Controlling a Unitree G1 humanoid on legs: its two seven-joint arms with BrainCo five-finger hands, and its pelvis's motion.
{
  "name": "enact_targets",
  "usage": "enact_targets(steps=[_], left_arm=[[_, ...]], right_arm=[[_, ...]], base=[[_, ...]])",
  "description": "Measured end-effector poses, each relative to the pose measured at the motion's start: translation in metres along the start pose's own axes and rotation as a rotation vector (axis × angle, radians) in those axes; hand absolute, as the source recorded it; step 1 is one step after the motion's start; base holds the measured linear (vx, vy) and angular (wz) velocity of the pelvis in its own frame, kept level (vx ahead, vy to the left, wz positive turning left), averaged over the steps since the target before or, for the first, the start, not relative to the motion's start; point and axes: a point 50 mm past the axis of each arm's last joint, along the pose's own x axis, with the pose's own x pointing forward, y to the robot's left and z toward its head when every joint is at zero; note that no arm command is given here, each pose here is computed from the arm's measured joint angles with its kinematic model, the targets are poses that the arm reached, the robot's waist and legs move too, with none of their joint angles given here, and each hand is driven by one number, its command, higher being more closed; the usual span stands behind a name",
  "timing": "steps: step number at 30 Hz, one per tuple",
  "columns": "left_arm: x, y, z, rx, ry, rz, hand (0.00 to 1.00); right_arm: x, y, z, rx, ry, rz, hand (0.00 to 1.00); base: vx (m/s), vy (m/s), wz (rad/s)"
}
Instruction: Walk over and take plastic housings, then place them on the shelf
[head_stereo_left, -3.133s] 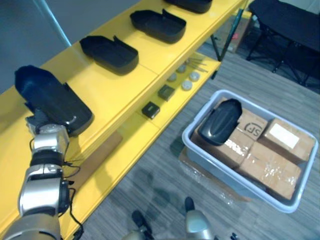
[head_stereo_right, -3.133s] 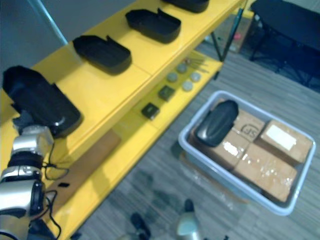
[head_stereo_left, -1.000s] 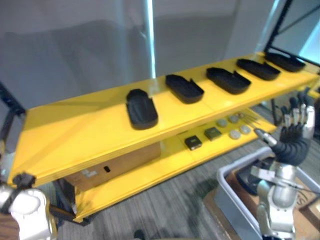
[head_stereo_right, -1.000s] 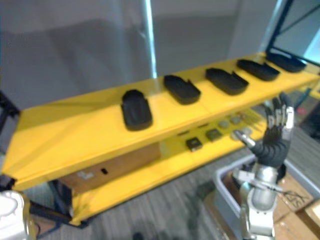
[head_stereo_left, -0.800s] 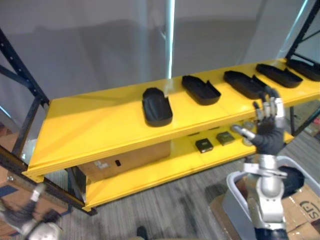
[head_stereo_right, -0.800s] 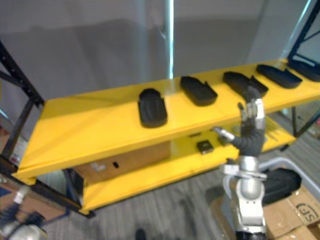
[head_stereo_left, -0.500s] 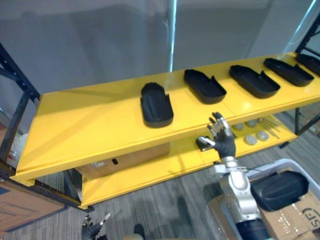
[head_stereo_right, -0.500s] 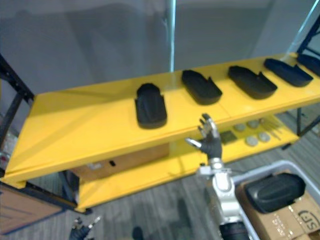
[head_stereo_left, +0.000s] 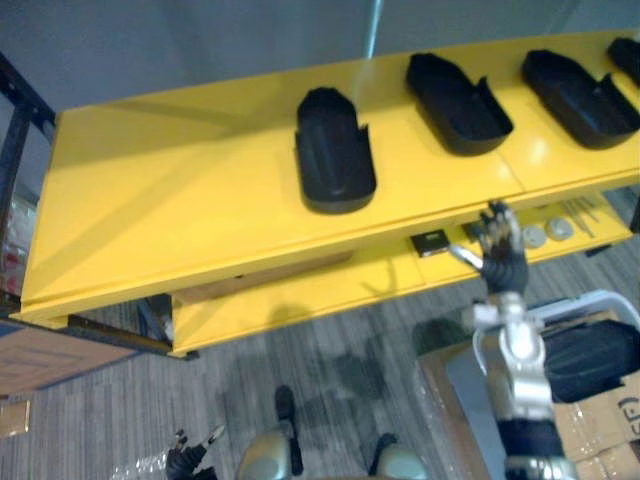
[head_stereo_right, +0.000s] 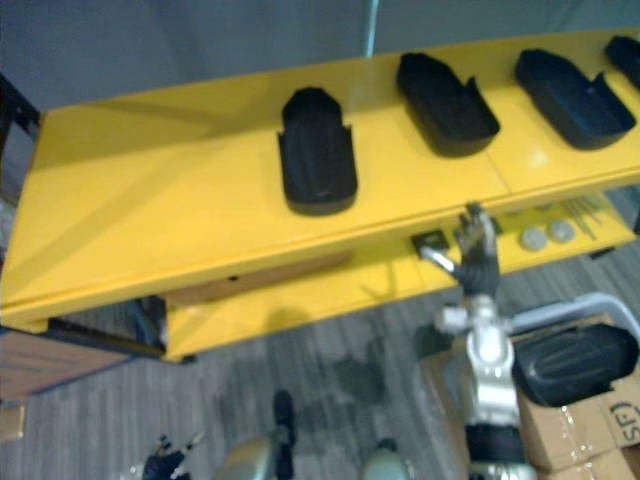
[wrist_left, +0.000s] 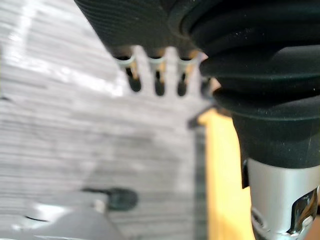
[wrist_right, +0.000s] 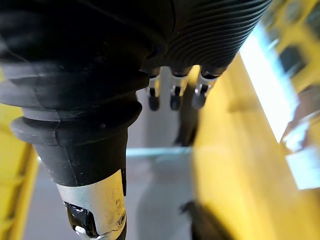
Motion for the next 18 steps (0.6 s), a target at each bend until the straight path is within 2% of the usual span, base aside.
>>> enact_targets(steps=[6, 7, 13, 18], left_arm=[[0.006, -0.018, 0.018, 0.005, -0.047, -0.047, 0.00], [0.008, -0.024, 0.026, -0.002, -0.070, -0.060, 0.00], [0.012, -0.036, 0.041, -0.034, -0.108, -0.091, 0.00], [0.011, -0.041, 0.041, -0.016, -0.108, -0.110, 0.00]], right_arm=[[0.029, 0.021, 0.026, -0.027, -0.112, 0.090, 0.00], [0.034, 0.024, 0.032, -0.035, -0.137, 0.113, 1.00], [0.035, 0.035, 0.044, -0.059, -0.187, 0.172, 1.00], [0.028, 0.066, 0.061, -0.132, -0.277, 0.296, 1.00]], base=[[-0.04, -0.007, 0.02], [-0.05, -0.020, -0.05], [-0.08, -0.052, 0.05], [-0.06, -0.048, 0.01]])
